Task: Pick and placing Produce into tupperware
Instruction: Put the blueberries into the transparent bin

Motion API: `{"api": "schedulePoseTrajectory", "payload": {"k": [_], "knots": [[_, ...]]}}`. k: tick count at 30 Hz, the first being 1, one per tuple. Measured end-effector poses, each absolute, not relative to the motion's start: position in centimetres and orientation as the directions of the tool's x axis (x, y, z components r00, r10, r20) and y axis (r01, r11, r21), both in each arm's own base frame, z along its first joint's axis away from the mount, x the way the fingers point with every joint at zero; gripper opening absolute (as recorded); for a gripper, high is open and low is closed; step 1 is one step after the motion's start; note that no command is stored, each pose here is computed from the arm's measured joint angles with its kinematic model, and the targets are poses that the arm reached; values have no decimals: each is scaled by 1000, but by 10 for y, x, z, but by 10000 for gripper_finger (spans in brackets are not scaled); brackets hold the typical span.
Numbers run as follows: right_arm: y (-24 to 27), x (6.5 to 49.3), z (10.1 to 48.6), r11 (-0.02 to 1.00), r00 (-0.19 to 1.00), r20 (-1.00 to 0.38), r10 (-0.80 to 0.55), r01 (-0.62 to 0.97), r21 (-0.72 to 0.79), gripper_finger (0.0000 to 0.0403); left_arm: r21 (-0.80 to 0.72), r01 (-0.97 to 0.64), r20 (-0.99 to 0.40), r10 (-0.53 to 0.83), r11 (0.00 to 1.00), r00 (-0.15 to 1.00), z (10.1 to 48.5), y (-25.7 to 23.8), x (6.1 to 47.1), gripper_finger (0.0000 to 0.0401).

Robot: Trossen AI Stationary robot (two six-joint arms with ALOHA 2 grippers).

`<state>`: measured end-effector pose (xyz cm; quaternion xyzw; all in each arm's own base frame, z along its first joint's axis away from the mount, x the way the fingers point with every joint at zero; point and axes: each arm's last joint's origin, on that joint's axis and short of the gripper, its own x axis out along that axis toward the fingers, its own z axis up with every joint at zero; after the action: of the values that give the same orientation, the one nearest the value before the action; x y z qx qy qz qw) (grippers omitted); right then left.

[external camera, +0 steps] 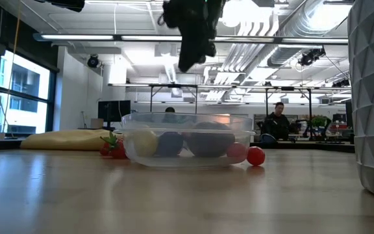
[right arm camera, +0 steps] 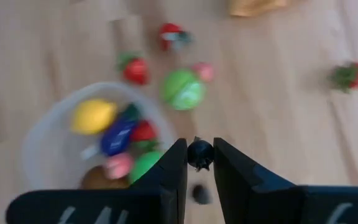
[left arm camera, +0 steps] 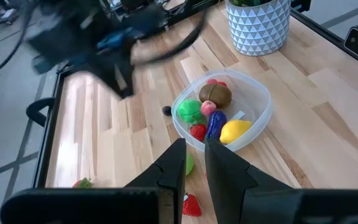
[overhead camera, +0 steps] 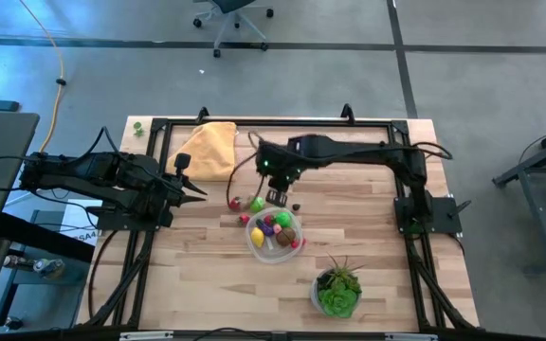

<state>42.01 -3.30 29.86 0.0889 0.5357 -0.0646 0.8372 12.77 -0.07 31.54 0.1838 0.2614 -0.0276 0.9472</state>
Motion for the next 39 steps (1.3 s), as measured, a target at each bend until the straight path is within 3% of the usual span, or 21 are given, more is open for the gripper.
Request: {"api": "schedulePoseTrajectory", "payload": {"k": [7, 11, 17, 25, 39], "knots": [[19, 422, 299, 997, 427, -903, 50, 30, 69, 50, 334, 148, -505, 44, 931, 862, 315, -1, 128, 51], [36, 427, 280, 998, 452, -891, 50, 2, 57, 50, 334, 148, -505, 44, 931, 862, 315, -1, 128, 51], [28, 425, 233, 989, 422, -901, 98, 60, 135, 50, 334, 148, -505, 44, 931, 862, 315, -1, 128, 51], [21, 419, 204, 985, 407, -907, 106, 82, 152, 50, 334, 148, -505, 44, 931, 862, 315, -1, 128, 51], [20, 420, 197, 989, 437, -894, 98, 57, 136, 63, 334, 148, -505, 44, 931, 862, 315, -1, 128, 51]]}}
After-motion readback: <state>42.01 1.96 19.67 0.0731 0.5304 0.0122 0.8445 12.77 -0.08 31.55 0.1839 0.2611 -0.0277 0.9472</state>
